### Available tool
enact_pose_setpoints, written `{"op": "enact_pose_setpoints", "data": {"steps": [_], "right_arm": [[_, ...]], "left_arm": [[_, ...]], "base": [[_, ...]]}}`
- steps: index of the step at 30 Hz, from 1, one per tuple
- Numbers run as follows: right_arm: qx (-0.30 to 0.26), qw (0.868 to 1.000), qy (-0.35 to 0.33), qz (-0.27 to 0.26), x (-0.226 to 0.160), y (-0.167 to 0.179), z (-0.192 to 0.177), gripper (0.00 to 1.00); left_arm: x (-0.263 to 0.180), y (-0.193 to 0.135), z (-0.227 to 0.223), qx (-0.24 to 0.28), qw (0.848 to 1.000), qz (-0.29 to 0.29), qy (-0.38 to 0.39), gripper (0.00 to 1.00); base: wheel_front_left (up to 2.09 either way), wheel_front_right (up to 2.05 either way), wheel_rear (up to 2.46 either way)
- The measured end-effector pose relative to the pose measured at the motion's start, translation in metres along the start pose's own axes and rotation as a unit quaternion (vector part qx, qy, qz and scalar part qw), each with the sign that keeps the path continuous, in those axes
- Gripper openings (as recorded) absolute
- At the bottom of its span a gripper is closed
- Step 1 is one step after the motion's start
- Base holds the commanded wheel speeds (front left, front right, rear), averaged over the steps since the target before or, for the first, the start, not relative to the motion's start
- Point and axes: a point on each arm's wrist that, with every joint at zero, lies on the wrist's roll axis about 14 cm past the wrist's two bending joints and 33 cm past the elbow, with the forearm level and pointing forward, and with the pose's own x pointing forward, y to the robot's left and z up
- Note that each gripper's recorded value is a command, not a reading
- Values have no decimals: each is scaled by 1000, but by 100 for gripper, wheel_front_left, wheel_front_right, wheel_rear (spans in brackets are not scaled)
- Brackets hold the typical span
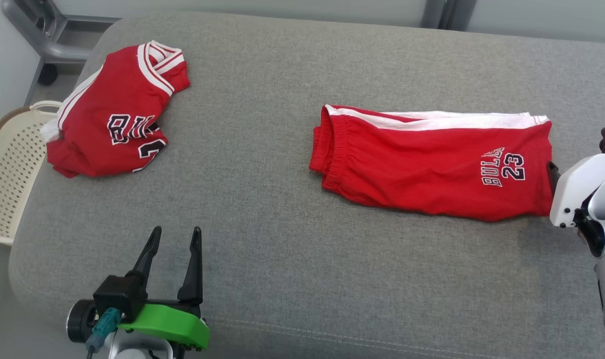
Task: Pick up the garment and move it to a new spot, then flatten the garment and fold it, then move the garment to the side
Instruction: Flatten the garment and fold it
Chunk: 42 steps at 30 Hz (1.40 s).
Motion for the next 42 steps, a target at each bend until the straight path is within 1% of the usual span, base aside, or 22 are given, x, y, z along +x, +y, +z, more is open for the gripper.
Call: {"op": "enact_pose_setpoints", "data": {"steps": [7,15,20,27,28,29,30,31,32,42], "right_arm": [[-1,999,32,-3,25,-1,-15,100],[13,998,68,14,49,17,-34,100],[36,996,77,28,60,32,-35,100],[69,991,102,44,64,48,-34,100],[71,991,106,45,64,50,-35,94],[71,991,107,46,64,50,-35,69],[70,991,109,46,64,50,-35,38],[70,990,110,46,64,50,-35,25],[68,990,111,45,64,49,-34,0],[62,992,106,38,61,44,-26,0]], "left_arm": [[0,9,-9,9,1000,10,14,100],[1,18,-19,15,999,22,31,100],[1,21,-22,16,999,26,37,100],[3,19,-24,15,999,24,40,100],[3,19,-24,15,999,24,40,100],[3,19,-24,14,999,24,39,100],[3,19,-24,13,999,24,39,100],[3,19,-24,12,999,24,40,100],[3,19,-24,12,999,24,40,100],[0,20,-22,12,999,25,37,100]], "base": [[0,0,0],[0,0,0],[0,0,0],[0,0,0],[0,0,0],[0,0,0],[0,0,0],[0,0,0],[0,0,0],[0,0,0]]}}
